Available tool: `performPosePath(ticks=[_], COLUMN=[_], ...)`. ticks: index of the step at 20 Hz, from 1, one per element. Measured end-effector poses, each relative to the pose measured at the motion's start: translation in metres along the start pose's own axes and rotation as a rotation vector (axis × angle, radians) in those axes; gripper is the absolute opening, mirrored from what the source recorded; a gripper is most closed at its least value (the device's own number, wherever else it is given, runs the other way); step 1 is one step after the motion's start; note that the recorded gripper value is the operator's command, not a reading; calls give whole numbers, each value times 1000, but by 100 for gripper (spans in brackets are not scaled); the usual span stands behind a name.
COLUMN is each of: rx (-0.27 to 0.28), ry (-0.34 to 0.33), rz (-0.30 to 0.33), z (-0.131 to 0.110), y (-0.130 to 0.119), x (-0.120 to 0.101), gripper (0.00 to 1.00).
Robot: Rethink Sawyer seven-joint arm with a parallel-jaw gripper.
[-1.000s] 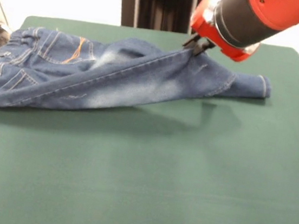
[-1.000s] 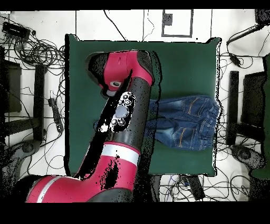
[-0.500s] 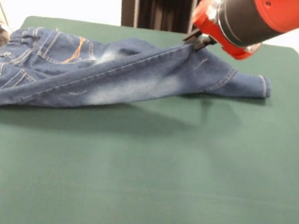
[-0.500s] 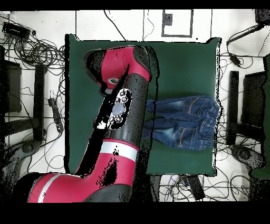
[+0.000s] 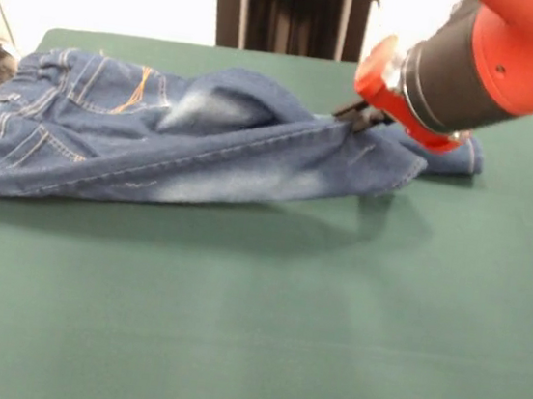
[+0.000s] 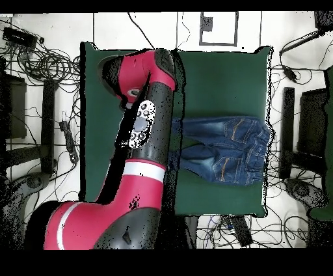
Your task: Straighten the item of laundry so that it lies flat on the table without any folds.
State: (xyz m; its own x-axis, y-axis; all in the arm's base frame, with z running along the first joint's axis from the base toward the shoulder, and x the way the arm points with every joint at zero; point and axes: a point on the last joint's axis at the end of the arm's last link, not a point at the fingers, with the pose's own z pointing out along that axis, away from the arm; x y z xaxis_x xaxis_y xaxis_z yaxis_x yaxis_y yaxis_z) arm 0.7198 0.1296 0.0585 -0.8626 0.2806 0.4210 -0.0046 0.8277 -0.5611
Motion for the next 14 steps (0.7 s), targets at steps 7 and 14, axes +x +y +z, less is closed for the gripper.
performPosePath(ticks=[7, 14], rx=[49, 64], ry=[-47, -112], rz=[-19, -32], z=[3, -7], y=[18, 33], x=[-17, -31], gripper=[0, 0])
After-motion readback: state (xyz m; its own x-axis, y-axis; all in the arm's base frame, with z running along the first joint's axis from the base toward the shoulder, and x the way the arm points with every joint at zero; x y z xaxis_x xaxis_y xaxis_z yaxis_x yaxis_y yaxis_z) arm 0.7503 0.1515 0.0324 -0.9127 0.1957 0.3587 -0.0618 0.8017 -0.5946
